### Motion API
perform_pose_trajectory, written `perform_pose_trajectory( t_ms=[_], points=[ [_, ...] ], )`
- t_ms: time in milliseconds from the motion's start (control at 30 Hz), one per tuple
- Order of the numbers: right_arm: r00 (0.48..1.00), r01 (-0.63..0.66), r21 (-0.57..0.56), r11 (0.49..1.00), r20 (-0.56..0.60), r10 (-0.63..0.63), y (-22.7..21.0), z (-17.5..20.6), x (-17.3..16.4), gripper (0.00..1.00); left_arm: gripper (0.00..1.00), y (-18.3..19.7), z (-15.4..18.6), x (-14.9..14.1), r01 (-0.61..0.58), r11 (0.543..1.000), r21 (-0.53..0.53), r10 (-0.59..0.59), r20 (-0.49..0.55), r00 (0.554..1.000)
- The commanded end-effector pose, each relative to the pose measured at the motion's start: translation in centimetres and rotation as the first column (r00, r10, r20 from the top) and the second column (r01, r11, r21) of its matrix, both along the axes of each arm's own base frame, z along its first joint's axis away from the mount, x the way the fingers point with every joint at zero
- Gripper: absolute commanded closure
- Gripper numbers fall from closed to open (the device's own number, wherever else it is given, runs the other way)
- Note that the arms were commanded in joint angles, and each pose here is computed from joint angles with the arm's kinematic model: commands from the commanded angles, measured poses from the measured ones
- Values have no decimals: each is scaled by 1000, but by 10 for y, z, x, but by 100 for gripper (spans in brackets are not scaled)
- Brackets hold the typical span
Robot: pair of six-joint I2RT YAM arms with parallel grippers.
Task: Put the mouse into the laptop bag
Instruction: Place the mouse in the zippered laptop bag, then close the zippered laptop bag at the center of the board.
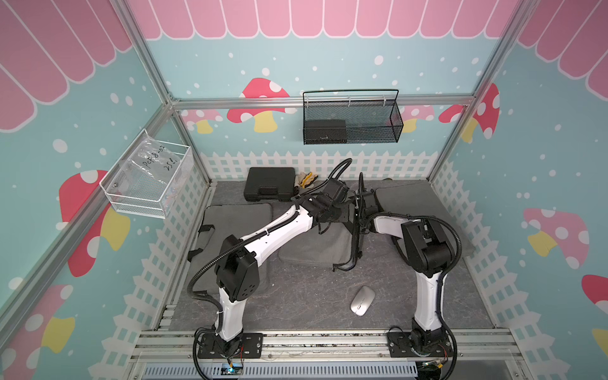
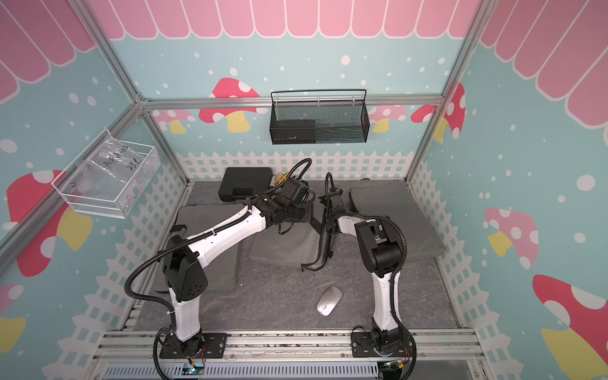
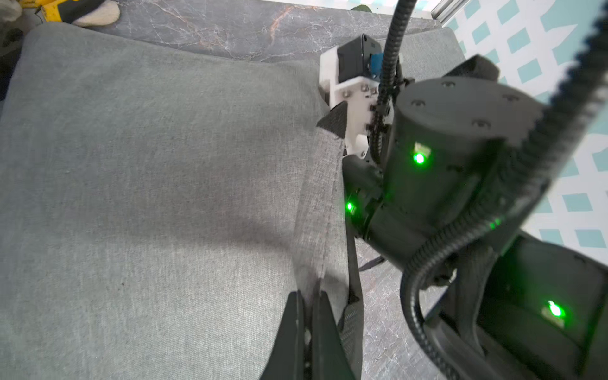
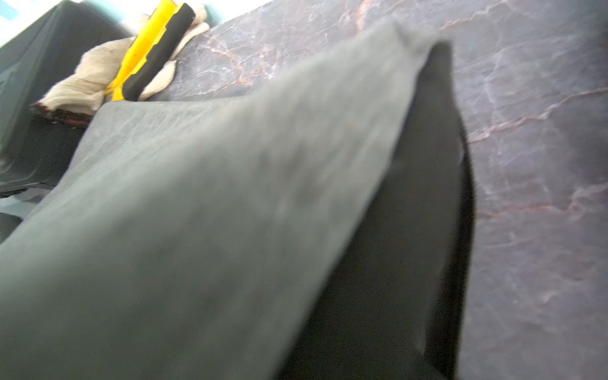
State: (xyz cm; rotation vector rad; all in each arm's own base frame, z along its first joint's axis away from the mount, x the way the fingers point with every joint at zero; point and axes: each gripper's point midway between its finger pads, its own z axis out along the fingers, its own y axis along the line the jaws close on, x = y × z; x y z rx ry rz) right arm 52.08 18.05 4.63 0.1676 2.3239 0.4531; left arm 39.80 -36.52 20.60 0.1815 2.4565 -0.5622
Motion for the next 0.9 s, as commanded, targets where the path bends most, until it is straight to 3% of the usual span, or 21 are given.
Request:
perform_pose_trajectory(
  t_ms=[0,367,600,633,800,867],
  points=[
    [998,55,-39,998,-31,-56,-8,-14,0,44,100,5,26,0,-5,999,-44,7,44,999],
    [998,63,-34,997,-26,-64,-7,-10,5,48,100,5,20,1,-7,999,-53,8,30,1000],
    [1000,20,-17,1000,15,-20,-7,16,-15,21,100,12,6,4,-38,998,-51,38,3,999],
    [1000,16,-18,1000,17,-16,-9,18,-21,20,94,14,4,4,-47,998,-46,47,-2,999],
    [999,1,-24,1000,49,1,-22,38,-61,15,39,30,-6,0,-120,992,-30,119,-13,993],
    [998,7,-27,1000,59,-5,-29,45,-78,13,25,39,-3,-6,-155,987,-44,155,5,988]
  ],
)
